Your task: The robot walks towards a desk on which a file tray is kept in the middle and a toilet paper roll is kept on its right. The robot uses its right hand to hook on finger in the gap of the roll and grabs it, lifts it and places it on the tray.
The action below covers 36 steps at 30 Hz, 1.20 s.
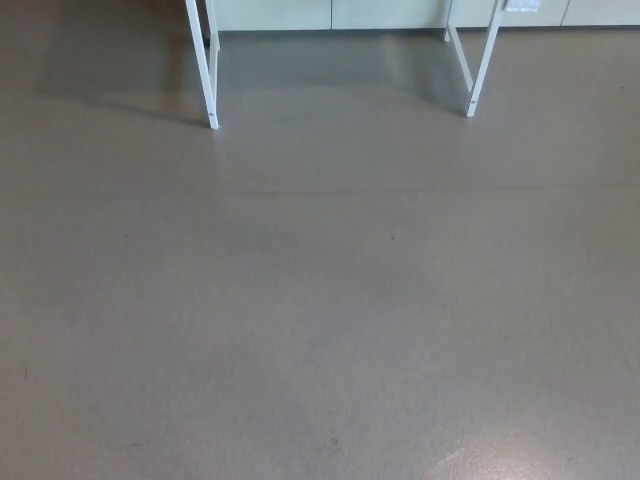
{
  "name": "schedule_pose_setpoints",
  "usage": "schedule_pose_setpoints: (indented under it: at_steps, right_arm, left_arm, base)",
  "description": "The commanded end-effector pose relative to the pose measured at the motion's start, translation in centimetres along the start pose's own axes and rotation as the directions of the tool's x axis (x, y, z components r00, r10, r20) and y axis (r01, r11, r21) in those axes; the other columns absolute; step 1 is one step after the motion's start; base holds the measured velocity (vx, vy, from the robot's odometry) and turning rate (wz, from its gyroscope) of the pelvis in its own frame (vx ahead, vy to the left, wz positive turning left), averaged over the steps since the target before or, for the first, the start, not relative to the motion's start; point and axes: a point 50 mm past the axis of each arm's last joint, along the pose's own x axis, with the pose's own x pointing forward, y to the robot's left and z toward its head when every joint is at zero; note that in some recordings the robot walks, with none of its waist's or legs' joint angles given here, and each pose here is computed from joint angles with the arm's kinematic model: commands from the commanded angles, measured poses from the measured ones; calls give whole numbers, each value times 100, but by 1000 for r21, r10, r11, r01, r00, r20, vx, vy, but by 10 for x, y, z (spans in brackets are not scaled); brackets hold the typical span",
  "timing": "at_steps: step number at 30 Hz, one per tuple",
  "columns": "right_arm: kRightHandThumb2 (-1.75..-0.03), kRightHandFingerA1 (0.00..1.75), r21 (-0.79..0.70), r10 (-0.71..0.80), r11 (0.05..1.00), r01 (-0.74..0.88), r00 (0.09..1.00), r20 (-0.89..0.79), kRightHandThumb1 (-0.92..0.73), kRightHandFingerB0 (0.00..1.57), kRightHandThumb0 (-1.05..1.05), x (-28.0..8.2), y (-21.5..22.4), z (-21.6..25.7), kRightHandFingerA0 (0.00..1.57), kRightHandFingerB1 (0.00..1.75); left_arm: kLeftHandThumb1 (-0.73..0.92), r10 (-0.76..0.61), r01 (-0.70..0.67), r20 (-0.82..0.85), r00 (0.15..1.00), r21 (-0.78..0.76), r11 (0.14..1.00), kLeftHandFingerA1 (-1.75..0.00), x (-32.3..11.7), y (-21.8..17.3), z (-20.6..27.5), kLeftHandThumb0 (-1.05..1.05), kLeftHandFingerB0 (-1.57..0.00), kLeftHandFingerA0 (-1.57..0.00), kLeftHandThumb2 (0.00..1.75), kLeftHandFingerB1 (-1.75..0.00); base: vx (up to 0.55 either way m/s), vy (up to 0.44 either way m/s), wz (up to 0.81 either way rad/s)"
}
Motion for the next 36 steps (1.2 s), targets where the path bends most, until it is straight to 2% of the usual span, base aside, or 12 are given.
schedule_pose_setpoints:
  at_steps: [1, 17, 19, 22, 23, 26, 27, 28, 32, 33, 34, 36]
  right_arm:
    - [-83, 32, 64, -7, 998, 7, 1000, 9, -48, 9, -75, -1, -1, -4, 3, 24]
    - [-63, 33, 50, -16, 999, 14, 999, 41, -58, 12, -83, -3, -2, -4, 11, 24]
    - [-90, 35, 2, -14, 1000, 14, 1000, 24, -51, 6, -77, -3, -2, -4, 1, 26]
    - [-85, 36, 27, -11, 1000, 10, 999, 34, -53, 8, -79, -2, -2, -3, 8, 24]
    - [-62, 31, 38, -16, 999, 14, 999, 36, -61, 11, -79, -2, -2, -3, 10, 23]
    - [-91, 41, 11, -20, 1000, 19, 999, 35, -54, 8, -81, -2, -3, -4, 7, 27]
    - [-61, 31, 22, -17, 1000, 16, 999, 38, -65, 9, -84, -2, -3, -4, 13, 22]
    - [-63, 31, 41, -10, 999, 8, 999, 48, -62, 9, -86, -2, -3, -3, 10, 22]
    - [-63, 31, -19, -13, 1000, 14, 999, 50, -66, 9, -87, -2, -6, 1, 13, 21]
    - [-91, 31, -15, -16, 1000, 16, 999, 51, -55, 8, -82, -1, -8, 2, 3, 24]
    - [-90, 34, -4, -19, 1000, 19, 998, 54, -54, 8, -82, -1, -8, 2, 6, 25]
    - [-87, 33, 61, -19, 998, 16, 998, 56, -52, 10, -80, -1, -8, 3, 5, 25]
  left_arm:
    - [60, 14, -13, 25, 1000, -47, 999, -56, -1, 7, 3, -82, 0, 0, 106, -40]
    - [63, 17, -18, 29, 999, 36, 999, -61, 0, 7, 0, -83, 0, -7, 102, -45]
    - [87, 10, -11, 59, 998, 26, 1000, -65, -1, 7, 2, -82, -4, 0, 65, -59]
    - [88, 12, -12, 56, 998, 4, 1000, -69, -2, 7, 5, -82, -2, 0, 63, -58]
    - [85, 17, -17, 50, 999, 0, 1000, -65, -1, 7, 5, -80, -3, 0, 63, -56]
    - [90, -4, 2, 38, 999, 55, 998, -54, -1, 6, 2, -81, -2, 0, 66, -55]
    - [88, -8, 6, 35, 999, 55, 998, -57, -1, 6, 2, -83, -1, 0, 66, -60]
    - [64, -20, 18, 33, 999, 63, 998, -64, -1, 6, 3, -89, -4, -4, 103, -53]
    - [87, -38, 37, 51, 998, 23, 999, -64, -3, 6, 4, -86, 0, 0, 63, -59]
    - [65, -32, 31, 55, 998, 20, 999, -58, -3, 5, 4, -83, -2, 0, 107, -47]
    - [91, -21, 19, 56, 998, 37, 999, -57, -2, 4, 3, -83, 0, 0, 65, -55]
    - [67, -6, 3, 38, 999, 84, 996, -62, -1, 4, 4, -84, -4, -4, 105, -50]
  base:
    - [0, 0, 0]
    - [-38, -2, 3]
    - [15, 59, -3]
    - [65, 199, -7]
    - [134, 284, -16]
    - [366, 456, 13]
    - [85, 212, 19]
    - [100, 173, -1]
    - [121, 42, 2]
    - [93, -37, 11]
    - [98, -67, 11]
    - [138, -121, 7]
